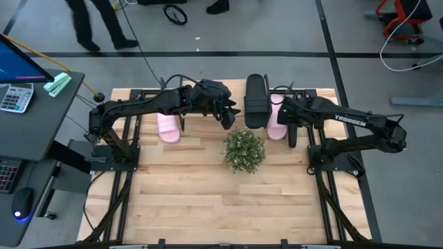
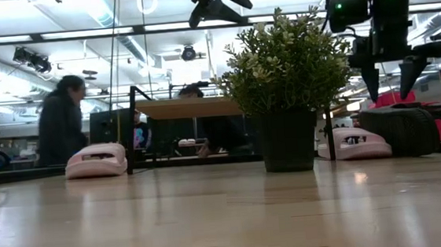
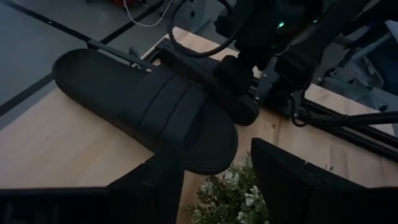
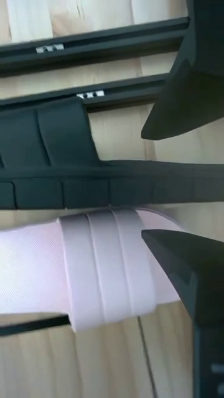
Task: Pick and place slides into the shelf
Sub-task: Put the black slipper on the shelf
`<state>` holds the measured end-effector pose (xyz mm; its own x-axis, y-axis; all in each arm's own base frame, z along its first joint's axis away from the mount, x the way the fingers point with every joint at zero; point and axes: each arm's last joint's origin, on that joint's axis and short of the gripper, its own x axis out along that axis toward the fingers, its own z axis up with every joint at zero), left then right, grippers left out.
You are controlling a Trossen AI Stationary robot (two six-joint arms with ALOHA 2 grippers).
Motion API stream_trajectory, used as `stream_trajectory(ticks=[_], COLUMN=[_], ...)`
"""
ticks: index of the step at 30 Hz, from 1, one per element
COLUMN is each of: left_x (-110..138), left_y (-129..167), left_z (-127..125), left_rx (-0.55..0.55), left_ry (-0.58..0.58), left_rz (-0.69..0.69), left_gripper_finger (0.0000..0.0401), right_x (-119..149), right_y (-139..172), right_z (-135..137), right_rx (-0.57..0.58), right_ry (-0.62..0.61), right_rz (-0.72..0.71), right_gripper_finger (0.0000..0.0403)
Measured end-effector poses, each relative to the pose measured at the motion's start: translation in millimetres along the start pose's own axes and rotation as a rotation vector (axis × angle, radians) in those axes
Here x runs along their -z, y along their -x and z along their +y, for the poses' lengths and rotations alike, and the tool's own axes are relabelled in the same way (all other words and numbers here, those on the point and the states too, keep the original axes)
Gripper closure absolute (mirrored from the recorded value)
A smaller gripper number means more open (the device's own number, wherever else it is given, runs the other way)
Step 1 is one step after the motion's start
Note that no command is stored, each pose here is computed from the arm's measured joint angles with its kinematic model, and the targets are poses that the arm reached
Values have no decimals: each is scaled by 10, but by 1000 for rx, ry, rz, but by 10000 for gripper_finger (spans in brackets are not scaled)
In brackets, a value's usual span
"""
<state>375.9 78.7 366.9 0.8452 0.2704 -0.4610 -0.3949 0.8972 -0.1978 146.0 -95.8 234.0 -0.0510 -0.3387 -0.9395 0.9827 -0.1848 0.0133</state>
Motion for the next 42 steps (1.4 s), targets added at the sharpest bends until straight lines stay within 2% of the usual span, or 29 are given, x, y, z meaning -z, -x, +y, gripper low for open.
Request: stream_trajectory(ticks=[17,20,28,42], left_x=[-5,-5,-6,-8], left_y=[0,0,0,0], left_z=[0,-1,2,3], left_rx=[1,1,0,0], left_ry=[1,0,-1,-1], left_rz=[-5,-5,-5,-7], left_gripper_finger=[213,211,209,207], right_x=[-80,-50,13,-133], right_y=[-150,-250,-374,-404], right_z=[27,-12,-42,-107], right_rx=[78,79,-11,-6], right_ry=[-33,-45,-110,-150], right_rz=[7,59,74,35], right_gripper_finger=[148,149,151,151])
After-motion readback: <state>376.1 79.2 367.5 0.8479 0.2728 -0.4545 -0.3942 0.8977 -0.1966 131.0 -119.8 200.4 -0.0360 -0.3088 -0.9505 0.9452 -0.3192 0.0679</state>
